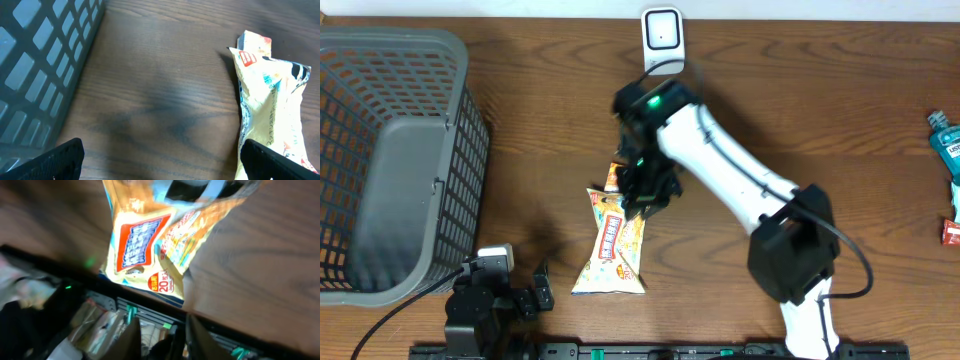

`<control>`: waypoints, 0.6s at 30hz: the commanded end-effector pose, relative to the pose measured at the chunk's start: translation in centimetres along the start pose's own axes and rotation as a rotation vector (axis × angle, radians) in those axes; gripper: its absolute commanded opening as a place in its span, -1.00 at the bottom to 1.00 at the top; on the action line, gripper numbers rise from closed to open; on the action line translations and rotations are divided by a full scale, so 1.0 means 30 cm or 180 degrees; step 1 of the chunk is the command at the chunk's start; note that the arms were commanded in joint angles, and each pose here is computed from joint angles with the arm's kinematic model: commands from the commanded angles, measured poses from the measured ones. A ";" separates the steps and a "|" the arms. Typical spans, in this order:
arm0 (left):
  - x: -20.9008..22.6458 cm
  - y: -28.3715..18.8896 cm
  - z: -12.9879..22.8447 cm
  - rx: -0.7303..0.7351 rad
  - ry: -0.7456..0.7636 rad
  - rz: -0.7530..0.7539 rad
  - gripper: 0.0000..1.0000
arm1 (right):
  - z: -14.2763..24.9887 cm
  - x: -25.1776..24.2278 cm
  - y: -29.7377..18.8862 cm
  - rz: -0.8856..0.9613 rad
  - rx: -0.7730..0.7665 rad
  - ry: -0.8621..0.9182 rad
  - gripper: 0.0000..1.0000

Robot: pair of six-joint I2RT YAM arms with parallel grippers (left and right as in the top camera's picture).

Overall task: Scan the item barcode
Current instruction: 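Grasp the yellow snack bag by its top edge with the right gripper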

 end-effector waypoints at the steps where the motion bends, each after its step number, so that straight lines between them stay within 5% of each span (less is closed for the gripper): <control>1: 0.006 0.003 0.004 0.0012 -0.0035 -0.0040 1.00 | 0.007 -0.005 0.007 0.0607 -0.0358 0.0454 -0.35; 2: 0.006 0.003 0.004 0.0010 -0.0035 -0.0040 1.00 | 0.009 -0.008 0.016 0.0782 -0.0465 0.0573 -0.08; 7: 0.006 0.003 0.004 0.0010 -0.0035 -0.0040 1.00 | 0.024 -0.004 0.085 0.1206 -0.0775 0.0921 0.62; 15: 0.006 0.003 0.004 0.0012 -0.0035 -0.0040 1.00 | -0.019 0.021 0.240 0.0909 -0.0818 0.0833 0.78; 18: 0.006 0.003 0.004 0.0010 -0.0036 -0.0040 1.00 | -0.052 0.005 0.303 0.0819 -0.0906 0.0840 0.65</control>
Point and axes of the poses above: each gripper's point midway between its finger pads, its own y axis out along the fingers, its own x axis along the line the jaws close on, z = x × y, the point moved 4 cm from there along -y, back along the fingers, and after that the axes turned 3 degrees about -y, right-handed, at the moved point
